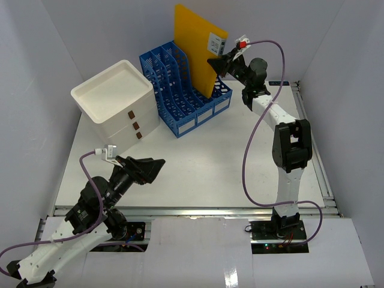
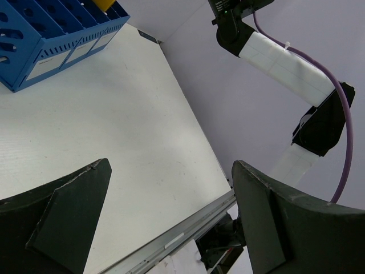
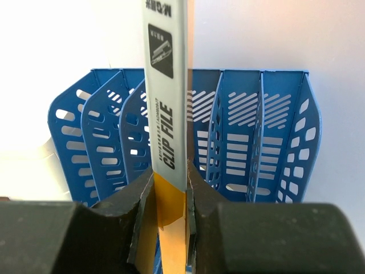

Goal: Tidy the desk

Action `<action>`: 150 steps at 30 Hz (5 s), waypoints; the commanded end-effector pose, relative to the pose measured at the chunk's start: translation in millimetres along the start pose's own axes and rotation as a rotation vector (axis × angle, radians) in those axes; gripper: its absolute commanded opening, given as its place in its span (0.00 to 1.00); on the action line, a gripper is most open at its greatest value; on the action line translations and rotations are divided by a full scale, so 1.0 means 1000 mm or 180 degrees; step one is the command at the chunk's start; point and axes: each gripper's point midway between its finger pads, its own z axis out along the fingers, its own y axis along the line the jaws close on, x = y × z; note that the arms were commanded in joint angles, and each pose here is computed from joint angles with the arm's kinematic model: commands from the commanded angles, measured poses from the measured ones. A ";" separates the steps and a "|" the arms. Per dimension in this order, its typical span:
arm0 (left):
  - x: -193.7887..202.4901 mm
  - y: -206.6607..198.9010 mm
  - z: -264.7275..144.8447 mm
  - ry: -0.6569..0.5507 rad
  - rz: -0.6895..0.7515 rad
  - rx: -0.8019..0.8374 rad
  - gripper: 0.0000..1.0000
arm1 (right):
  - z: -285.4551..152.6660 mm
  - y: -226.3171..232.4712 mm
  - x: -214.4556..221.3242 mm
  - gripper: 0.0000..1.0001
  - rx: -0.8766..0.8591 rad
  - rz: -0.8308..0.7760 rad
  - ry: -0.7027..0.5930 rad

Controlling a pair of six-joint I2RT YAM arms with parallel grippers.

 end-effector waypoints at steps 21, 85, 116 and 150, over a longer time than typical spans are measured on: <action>0.011 -0.009 0.006 0.0213 0.0056 0.0118 0.98 | -0.036 0.021 0.046 0.53 -0.0158 -0.0323 0.0013; 0.054 -0.013 0.013 0.1195 0.1319 0.0466 0.98 | -0.402 0.107 0.058 0.90 0.2125 -0.0112 0.1942; 0.060 0.003 0.004 0.1157 0.1262 0.0358 0.98 | -0.403 0.108 0.053 0.90 0.2112 -0.0198 0.1868; 0.072 0.062 0.028 0.1326 0.1416 -0.0605 0.98 | -0.396 0.073 0.083 0.90 0.2022 -0.0396 0.2598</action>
